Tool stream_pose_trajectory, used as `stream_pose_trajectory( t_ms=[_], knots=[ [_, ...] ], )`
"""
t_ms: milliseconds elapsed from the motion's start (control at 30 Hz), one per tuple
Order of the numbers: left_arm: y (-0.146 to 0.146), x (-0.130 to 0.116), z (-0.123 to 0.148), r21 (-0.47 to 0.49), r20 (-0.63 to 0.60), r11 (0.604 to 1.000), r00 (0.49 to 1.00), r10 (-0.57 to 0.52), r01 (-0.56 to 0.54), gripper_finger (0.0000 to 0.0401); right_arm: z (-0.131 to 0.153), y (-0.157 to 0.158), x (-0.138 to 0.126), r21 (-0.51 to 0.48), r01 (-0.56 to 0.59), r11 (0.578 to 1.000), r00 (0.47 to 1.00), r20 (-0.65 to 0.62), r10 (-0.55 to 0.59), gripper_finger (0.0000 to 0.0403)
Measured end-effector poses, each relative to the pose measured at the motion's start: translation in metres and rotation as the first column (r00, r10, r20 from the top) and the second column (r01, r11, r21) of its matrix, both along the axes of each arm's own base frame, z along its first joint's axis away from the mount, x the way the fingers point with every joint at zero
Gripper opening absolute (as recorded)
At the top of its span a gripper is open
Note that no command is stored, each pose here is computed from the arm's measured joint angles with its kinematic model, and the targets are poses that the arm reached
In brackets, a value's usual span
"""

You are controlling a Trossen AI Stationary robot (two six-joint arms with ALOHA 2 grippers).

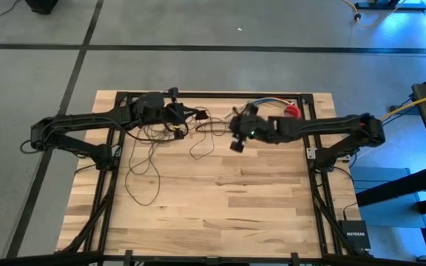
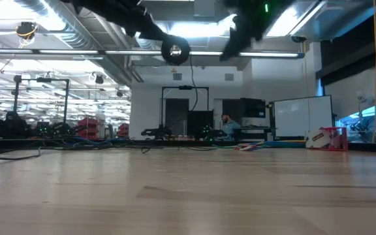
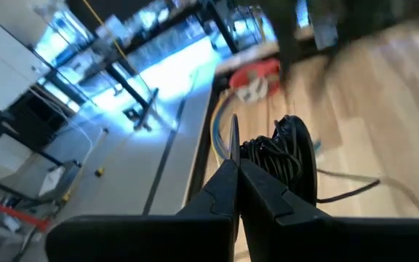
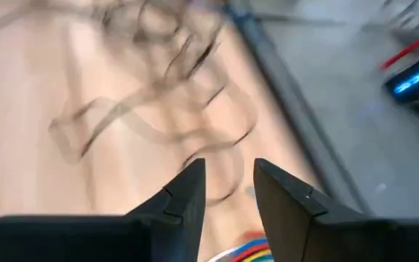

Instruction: Coiling cords

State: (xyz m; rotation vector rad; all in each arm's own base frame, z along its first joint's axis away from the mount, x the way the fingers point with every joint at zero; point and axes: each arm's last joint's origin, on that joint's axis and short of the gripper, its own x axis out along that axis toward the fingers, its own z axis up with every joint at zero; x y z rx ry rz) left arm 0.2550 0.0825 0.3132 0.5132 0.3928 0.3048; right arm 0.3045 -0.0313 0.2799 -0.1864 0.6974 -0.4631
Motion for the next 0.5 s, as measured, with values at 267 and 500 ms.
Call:
stream_pose_trajectory(
  t_ms=[267,500],
  knots=[
    [0.004,0.011,-0.013,-0.035,0.181,0.999,0.983,0.021,-0.014,0.0,-0.082,0.018,-0.011,-0.023,0.033,0.999,0.957,0.289,-0.025,0.0122],
    [0.028,-0.002,-0.043,-0.145,0.413,0.989,0.909,0.056,0.005,0.0,-0.108,0.019,-0.037,-0.028,0.046,0.999,0.887,0.46,-0.028,0.0122]
  ],
)
